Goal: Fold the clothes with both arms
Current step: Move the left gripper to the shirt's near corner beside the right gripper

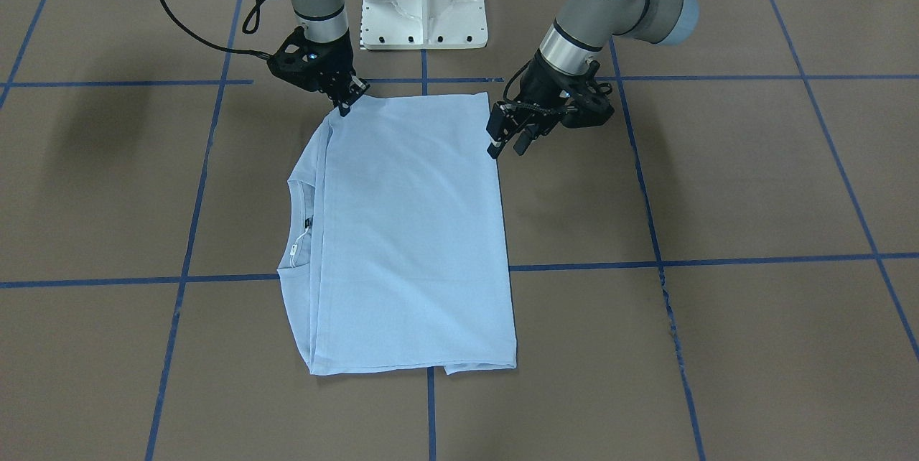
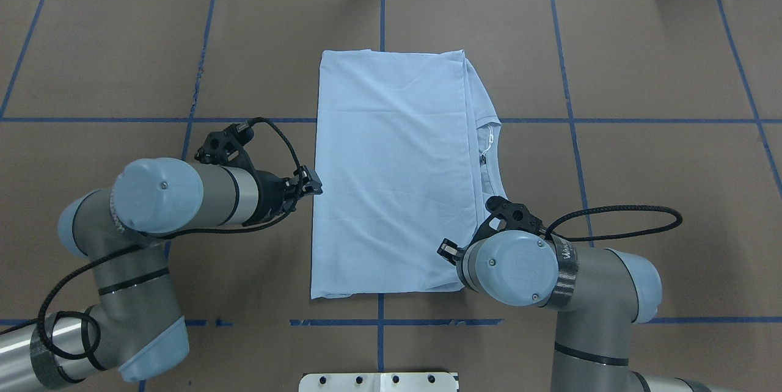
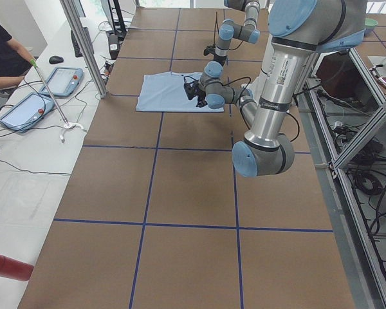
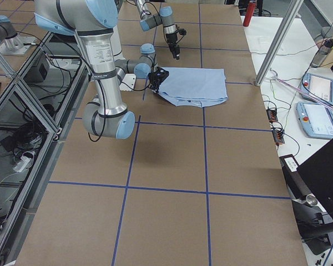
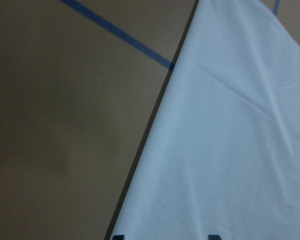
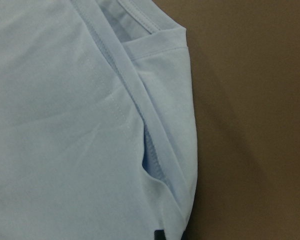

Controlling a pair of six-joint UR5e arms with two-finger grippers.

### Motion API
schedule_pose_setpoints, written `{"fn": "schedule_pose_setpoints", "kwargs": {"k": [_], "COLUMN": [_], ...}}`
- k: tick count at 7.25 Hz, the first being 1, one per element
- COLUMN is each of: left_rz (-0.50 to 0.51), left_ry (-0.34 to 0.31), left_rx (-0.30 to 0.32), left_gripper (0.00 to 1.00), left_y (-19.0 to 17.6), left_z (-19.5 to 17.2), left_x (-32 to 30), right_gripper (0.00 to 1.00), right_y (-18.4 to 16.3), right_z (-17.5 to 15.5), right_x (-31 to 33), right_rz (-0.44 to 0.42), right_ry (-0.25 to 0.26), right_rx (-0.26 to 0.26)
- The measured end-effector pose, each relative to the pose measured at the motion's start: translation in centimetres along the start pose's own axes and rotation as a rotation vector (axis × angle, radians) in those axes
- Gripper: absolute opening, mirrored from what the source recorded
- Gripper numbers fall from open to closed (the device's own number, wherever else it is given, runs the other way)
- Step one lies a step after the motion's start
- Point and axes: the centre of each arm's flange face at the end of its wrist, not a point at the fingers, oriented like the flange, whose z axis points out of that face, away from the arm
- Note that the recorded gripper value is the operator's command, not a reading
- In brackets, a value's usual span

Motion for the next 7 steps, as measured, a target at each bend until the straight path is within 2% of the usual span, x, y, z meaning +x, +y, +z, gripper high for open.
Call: {"fn": "schedule_pose_setpoints", "kwargs": {"k": [3,7], "left_rz": [-0.039,-0.053], "left_ry": [-0.061,-0.124], "left_rx": [-0.055,-0.085], "left_gripper": [0.64,0.64], "left_y": [6.5,9.8], "left_z": [1.9,2.7], "left_x": [-1.9,-3.0], "right_gripper": [0.00,0.00], "right_y": [0.0,0.0], "right_z": [-0.2,-0.2], "right_x": [0.0,0.0], "right_rz": [-0.001,-0.002], "right_ry": [-0.003,-0.004], "right_rx": [-0.001,-0.001]}}
